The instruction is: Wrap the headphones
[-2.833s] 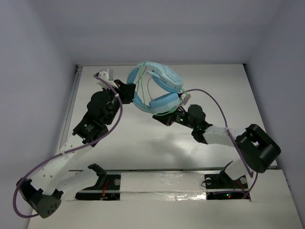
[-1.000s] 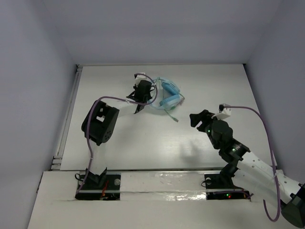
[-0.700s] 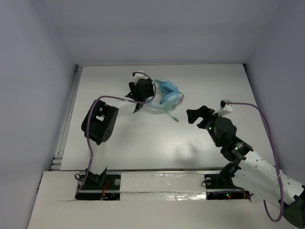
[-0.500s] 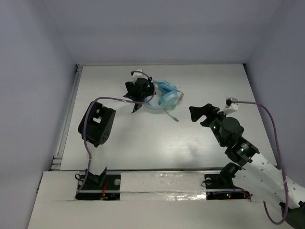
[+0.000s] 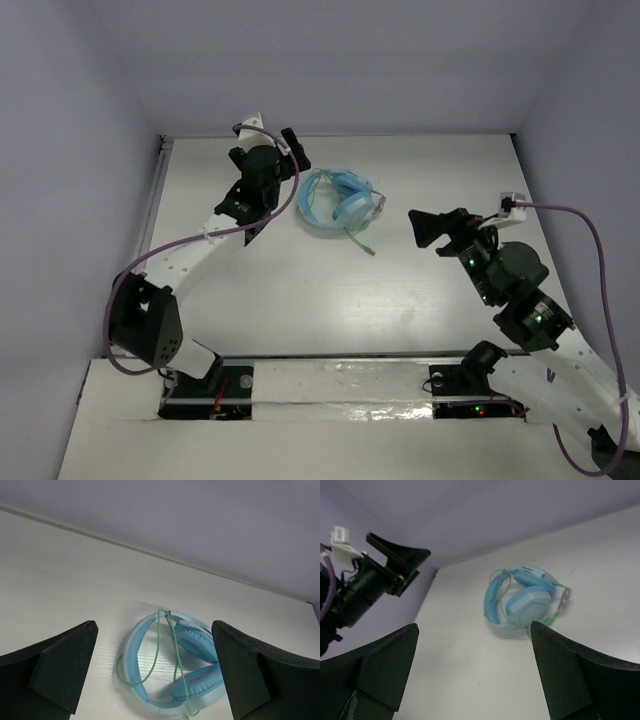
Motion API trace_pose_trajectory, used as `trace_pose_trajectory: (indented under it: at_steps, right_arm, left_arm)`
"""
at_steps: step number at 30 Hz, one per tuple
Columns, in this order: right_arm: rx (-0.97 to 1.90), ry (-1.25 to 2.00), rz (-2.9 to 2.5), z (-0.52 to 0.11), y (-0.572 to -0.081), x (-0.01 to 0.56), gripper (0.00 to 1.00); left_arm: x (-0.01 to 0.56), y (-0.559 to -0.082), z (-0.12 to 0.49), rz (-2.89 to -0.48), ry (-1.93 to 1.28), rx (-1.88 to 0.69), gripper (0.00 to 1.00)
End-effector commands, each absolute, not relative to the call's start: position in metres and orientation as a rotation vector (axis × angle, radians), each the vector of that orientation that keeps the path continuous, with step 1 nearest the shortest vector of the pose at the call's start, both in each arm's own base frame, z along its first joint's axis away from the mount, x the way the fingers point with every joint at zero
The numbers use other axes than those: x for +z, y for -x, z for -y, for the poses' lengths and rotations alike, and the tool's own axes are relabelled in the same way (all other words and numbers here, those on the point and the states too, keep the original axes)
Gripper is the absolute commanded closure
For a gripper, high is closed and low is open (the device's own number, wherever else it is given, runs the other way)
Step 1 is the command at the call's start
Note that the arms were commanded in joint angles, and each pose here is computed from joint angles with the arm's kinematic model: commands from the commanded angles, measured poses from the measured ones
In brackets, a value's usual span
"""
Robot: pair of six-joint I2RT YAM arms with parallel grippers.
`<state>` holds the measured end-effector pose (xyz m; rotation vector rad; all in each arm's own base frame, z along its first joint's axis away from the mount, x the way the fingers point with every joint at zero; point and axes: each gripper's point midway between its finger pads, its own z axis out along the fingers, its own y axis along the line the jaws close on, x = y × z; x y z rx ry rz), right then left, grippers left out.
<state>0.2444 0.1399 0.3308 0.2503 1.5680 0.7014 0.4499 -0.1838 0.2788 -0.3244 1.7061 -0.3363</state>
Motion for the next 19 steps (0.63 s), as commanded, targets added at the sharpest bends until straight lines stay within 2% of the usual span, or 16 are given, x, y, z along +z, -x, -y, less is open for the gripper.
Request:
trace_pose_trajectory:
  at_steps: [1, 9, 13, 19]
  right_arm:
    - [0.741, -0.190, -1.471, -0.134, -0.229, 0.379, 0.00]
    - [0.866, -0.169, -1.334, -0.107, -0.178, 0.448, 0.00]
    - [0.889, -0.132, -1.362, -0.107, -0.165, 0.441, 0.00]
    - [0.807, -0.179, -1.476, -0.108, -0.182, 0.399, 0.00]
  left_arm:
    - [0.301, -0.425, 0.169, -1.684, 0.349, -0.360, 0.01]
    - [0.391, -0.324, 0.147, -1.540, 0.219, -0.580, 0.01]
    - [0.385, -0.280, 0.122, -1.534, 0.211, -0.579, 0.01]
    - [0.340, -0.249, 0.091, -1.585, 0.248, -0.491, 0.01]
